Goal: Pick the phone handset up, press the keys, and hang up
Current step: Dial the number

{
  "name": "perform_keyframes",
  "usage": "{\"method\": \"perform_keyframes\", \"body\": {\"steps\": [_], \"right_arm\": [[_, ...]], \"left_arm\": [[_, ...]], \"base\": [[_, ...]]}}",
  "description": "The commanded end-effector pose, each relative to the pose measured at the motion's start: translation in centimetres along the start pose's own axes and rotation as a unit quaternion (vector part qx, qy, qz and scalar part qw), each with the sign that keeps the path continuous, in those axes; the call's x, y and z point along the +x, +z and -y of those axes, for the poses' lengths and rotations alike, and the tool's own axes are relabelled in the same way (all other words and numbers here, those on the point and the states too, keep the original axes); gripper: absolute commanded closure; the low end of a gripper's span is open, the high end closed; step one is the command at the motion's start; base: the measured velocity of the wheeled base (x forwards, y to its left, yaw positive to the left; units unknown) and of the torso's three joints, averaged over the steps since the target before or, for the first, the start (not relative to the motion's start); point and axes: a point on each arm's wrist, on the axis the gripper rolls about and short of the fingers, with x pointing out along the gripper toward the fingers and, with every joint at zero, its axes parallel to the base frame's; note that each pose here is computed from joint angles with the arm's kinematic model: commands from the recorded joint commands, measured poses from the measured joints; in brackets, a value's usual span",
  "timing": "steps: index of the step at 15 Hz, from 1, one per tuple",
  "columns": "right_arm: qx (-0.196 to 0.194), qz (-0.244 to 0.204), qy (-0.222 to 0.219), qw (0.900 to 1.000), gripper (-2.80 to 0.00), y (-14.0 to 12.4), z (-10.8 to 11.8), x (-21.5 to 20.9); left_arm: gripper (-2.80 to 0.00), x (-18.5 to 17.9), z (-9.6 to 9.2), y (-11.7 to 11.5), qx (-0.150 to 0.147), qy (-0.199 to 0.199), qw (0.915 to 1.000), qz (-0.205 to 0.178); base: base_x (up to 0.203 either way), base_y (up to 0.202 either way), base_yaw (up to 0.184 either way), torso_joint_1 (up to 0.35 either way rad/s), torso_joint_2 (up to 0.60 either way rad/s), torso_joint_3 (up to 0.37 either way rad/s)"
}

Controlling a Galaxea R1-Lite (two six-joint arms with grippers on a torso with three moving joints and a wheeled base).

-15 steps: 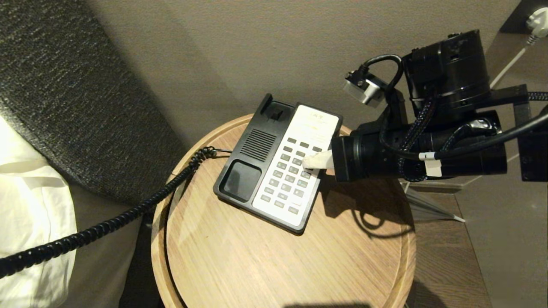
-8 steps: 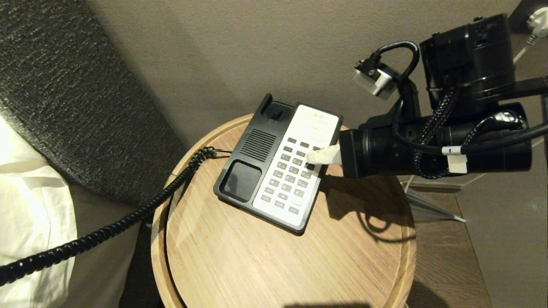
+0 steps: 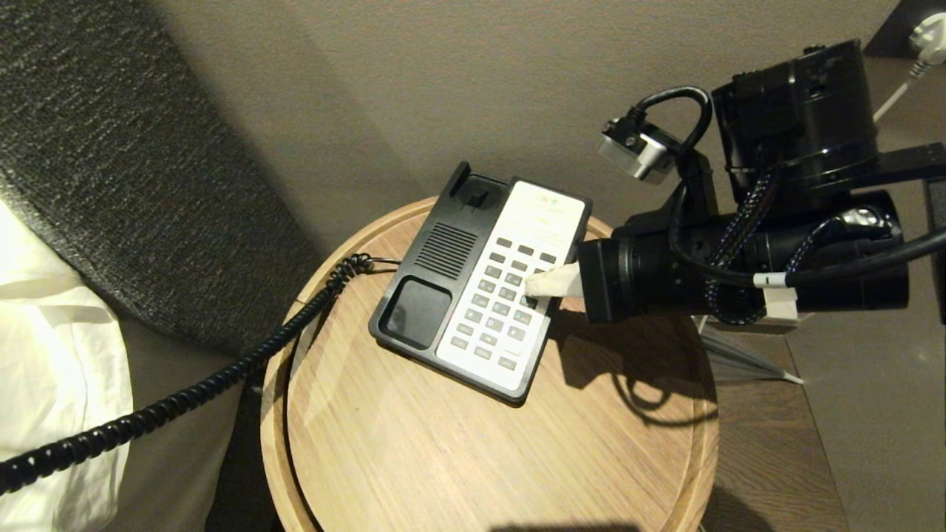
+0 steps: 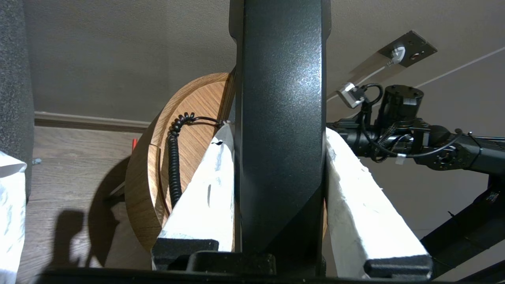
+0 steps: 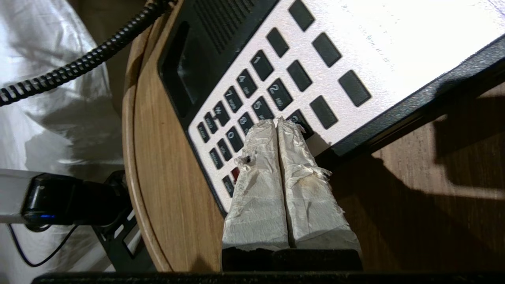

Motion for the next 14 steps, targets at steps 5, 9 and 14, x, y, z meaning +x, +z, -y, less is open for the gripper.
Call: {"method": "perform_keyframes", "body": {"steps": [5,9,14], "right_arm": [[0.002,-0.01,-0.007,1.0,0.0,-0.4,0.2,0.7],[0.003,-0.018,-0.01,1.0,0.0,-0.8,0.4,0.9],[0.003,-0.028,-0.018,0.999,0.0,-1.3,0.6,1.2]], "left_arm": [[0.0,-0.2,0.0,0.1,-0.002,0.0,1.0,0.003],[0.0,-0.2,-0.1,0.0,-0.002,-0.001,1.0,0.003],[0.0,-0.3,-0.1,0.0,-0.002,-0.001,1.0,0.003]], "base": [[0.0,0.0,0.0,0.0,0.0,0.0],[0.0,0.0,0.0,0.0,0.0,0.0],[0.0,0.0,0.0,0.0,0.0,0.0]]}}
